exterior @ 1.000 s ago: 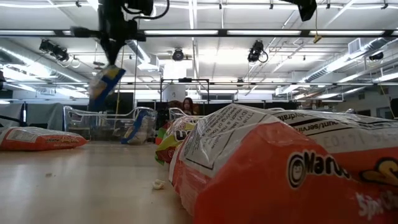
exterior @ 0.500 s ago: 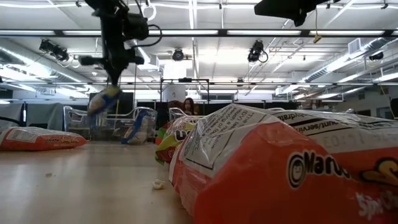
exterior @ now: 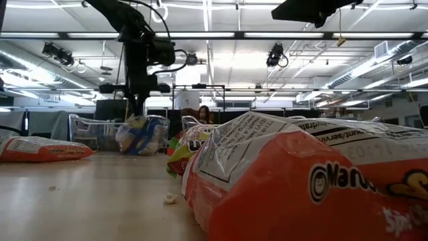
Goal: Sort Maruchan noodles
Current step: Put the blue noodle pack into the left transparent bin
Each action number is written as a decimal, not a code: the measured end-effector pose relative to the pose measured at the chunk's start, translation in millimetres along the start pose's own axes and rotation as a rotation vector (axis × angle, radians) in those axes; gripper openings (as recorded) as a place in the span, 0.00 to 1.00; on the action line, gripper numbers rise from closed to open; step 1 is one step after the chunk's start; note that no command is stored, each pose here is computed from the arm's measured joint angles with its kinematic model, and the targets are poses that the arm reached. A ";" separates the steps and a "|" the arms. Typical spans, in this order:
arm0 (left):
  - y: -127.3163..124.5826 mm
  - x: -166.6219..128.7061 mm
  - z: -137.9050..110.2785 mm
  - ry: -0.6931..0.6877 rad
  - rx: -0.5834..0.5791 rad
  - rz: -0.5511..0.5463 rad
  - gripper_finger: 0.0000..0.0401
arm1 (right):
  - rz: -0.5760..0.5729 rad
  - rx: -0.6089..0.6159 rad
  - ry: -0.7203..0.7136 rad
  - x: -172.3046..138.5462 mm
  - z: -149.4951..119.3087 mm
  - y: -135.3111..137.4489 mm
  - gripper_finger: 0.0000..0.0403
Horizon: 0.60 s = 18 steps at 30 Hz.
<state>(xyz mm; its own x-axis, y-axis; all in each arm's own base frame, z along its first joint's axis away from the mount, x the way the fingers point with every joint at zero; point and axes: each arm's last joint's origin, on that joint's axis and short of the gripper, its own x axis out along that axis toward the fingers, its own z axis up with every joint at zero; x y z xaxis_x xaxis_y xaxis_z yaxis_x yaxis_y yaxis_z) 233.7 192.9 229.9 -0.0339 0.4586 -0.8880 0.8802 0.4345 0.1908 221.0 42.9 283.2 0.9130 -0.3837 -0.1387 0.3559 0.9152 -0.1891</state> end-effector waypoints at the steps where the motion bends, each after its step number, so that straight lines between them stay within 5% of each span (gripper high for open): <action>1: 1.3 -1.3 3.2 -0.005 0.003 0.011 0.01 | -0.007 -0.003 0.006 1.0 -0.6 -1.5 0.13; 18: 13.8 -7.8 14.0 -0.024 -0.114 0.130 0.02 | -0.055 0.024 0.038 10.6 -4.5 -16.5 0.13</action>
<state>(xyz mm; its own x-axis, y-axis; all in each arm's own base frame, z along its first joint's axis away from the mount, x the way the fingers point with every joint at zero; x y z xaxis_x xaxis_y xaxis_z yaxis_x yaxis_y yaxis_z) 252.8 184.5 233.6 0.0894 0.4988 -0.8621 0.8173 0.4580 0.3497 223.9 23.1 280.5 0.8839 -0.4372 -0.1661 0.4102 0.8953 -0.1738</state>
